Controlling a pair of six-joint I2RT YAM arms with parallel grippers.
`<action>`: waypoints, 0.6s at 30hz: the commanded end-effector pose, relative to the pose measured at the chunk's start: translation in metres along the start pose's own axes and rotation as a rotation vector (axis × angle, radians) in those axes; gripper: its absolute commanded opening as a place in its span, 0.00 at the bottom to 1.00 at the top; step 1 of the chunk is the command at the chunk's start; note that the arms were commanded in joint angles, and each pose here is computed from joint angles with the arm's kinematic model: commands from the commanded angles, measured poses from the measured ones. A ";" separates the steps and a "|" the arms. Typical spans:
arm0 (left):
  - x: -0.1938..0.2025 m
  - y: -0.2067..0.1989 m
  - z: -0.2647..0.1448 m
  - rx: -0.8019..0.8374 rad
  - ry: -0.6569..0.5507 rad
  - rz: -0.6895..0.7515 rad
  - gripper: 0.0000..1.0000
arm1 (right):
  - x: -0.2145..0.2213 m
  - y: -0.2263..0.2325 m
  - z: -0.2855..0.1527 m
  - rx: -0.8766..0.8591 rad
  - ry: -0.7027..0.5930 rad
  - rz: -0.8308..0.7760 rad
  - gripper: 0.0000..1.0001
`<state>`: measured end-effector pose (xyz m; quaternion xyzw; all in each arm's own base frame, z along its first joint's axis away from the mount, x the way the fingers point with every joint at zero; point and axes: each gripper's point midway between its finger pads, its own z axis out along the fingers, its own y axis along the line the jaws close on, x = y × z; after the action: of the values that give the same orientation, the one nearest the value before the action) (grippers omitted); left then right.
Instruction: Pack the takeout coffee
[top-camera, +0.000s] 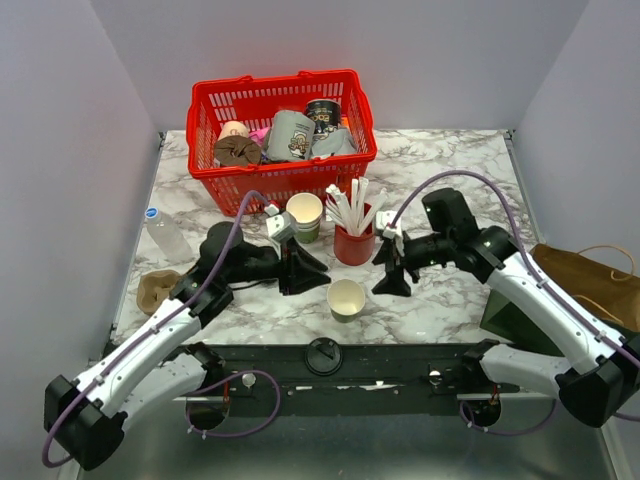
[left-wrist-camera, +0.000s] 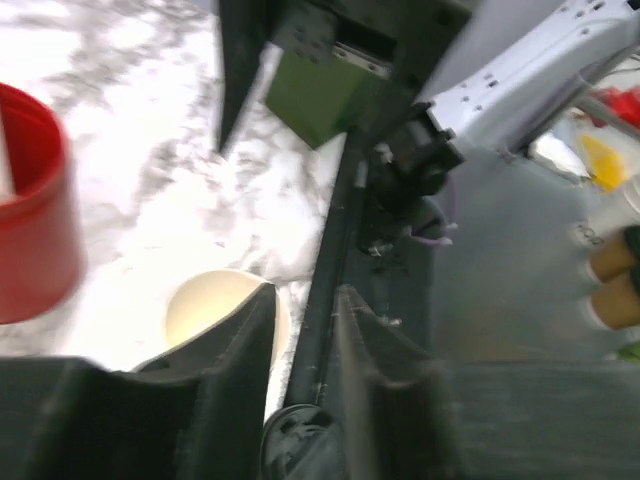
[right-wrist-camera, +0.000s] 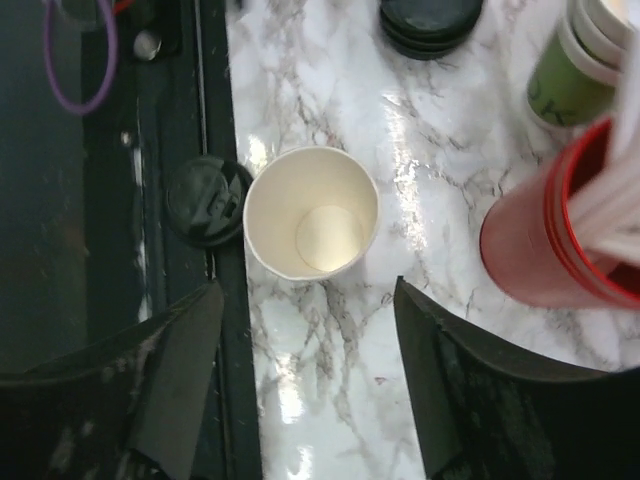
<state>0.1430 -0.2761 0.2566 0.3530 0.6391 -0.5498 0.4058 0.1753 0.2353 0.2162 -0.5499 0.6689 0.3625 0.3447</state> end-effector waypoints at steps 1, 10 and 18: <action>0.003 0.045 -0.036 -0.261 0.117 0.109 0.48 | 0.002 0.033 0.010 -0.146 0.088 -0.316 0.75; -0.021 0.088 -0.093 -0.565 0.071 -0.025 0.74 | 0.009 0.109 0.063 -0.459 0.150 -0.721 1.00; -0.057 0.093 -0.130 -0.788 -0.082 -0.003 0.91 | 0.004 0.127 0.124 -0.552 0.256 -0.691 1.00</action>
<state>0.2267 -0.1576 0.2569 0.2082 0.7819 -0.3216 0.4917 0.0555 0.3355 0.1685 -0.8428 0.3650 0.3361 0.2083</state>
